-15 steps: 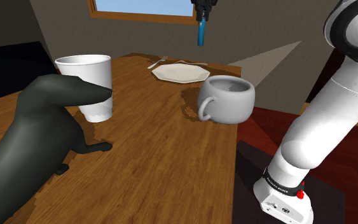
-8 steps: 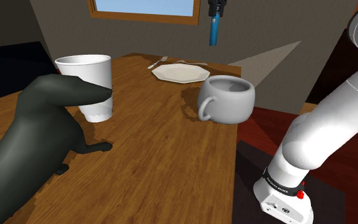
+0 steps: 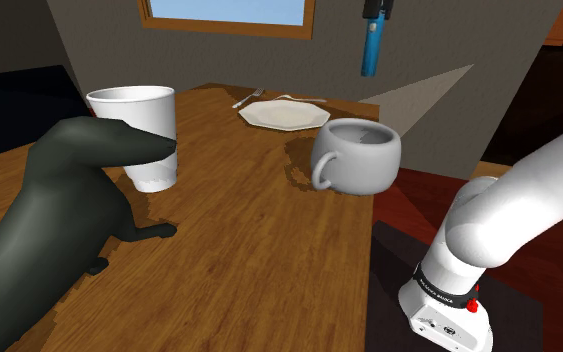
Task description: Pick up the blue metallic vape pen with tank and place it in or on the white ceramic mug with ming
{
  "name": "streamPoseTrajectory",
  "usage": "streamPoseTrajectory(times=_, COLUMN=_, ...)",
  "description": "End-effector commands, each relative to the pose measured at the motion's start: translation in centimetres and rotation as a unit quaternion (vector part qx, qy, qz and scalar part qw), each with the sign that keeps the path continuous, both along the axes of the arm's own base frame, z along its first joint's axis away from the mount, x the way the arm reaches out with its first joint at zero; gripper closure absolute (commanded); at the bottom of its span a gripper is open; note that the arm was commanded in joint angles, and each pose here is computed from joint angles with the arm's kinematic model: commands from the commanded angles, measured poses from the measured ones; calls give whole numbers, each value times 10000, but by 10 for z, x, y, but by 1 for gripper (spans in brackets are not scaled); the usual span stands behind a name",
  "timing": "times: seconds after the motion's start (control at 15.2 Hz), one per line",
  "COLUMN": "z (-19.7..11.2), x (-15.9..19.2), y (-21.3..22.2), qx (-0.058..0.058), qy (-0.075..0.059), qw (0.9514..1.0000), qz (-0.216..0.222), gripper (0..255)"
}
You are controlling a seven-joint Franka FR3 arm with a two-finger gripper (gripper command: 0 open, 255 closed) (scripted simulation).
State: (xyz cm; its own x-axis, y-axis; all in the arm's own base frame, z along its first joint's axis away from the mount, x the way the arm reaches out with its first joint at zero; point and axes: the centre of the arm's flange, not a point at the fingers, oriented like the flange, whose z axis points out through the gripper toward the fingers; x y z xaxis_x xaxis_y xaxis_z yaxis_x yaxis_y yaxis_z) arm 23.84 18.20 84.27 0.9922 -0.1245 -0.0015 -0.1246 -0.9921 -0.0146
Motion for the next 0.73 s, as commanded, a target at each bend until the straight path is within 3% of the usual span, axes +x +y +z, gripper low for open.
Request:
streamPoseTrajectory(times=0.0, z=-5, x=-7, y=6, qx=-3, qy=5, qw=10000, qz=-5, gripper=255)
streamPoseTrajectory(times=0.66, z=-58, x=-7, y=6, qx=-3, qy=5, qw=10000, qz=-5, gripper=255)
